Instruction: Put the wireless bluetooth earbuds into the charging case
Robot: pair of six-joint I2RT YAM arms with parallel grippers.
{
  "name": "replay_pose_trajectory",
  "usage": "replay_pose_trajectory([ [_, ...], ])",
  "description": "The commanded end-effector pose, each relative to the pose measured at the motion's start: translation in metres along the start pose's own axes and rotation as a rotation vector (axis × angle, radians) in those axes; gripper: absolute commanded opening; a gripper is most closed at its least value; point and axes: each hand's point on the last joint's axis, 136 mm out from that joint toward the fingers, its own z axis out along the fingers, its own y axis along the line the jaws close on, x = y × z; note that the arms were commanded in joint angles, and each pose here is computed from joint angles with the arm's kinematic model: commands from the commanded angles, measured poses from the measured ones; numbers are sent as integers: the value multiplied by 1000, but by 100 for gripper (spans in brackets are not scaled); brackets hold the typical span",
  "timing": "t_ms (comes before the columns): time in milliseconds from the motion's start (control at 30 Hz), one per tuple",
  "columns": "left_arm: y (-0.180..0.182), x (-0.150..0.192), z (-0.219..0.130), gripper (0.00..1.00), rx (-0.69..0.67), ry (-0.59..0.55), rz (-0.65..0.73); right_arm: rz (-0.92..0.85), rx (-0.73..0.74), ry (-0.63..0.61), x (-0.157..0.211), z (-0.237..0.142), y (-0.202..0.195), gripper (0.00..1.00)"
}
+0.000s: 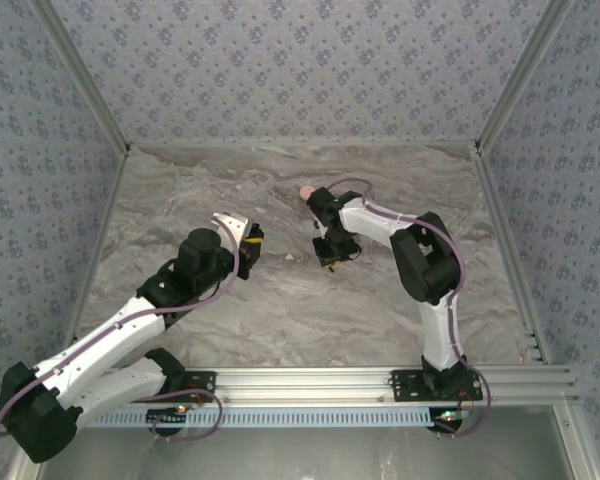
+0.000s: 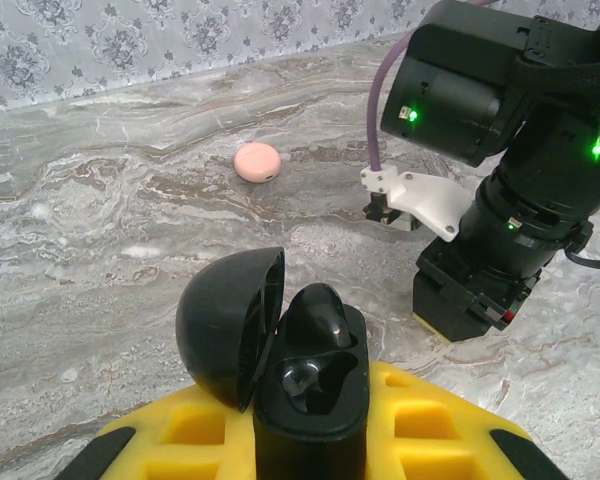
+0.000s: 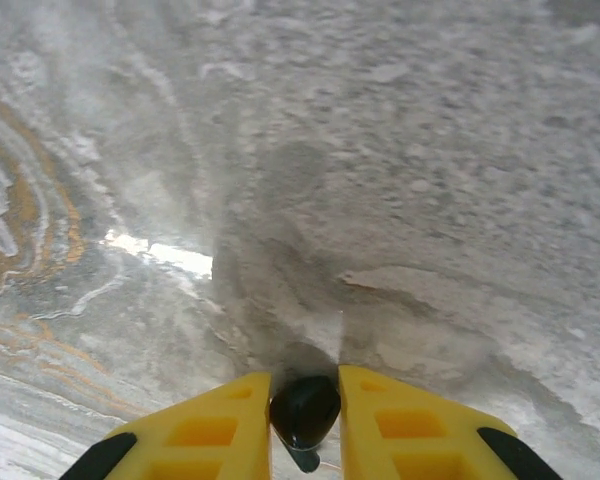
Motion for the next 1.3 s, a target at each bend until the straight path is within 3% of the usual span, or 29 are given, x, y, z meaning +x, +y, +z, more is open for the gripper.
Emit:
replay_pose_trajectory([
  [0, 3, -9, -4, 14, -15, -39, -13, 139, 36, -3, 7, -3, -25, 22],
  [200, 3, -10, -4, 14, -14, -43, -13, 212, 47, 11, 12, 5, -40, 23],
  [433, 3, -9, -5, 14, -15, -42, -15, 179, 43, 17, 12, 7, -39, 36],
  [567, 4, -9, -6, 14, -17, -44, -13, 125, 81, 6, 8, 3, -43, 38],
  [1267, 5, -10, -7, 14, -21, -46, -11, 11, 62, 49, 6, 6, -20, 33],
])
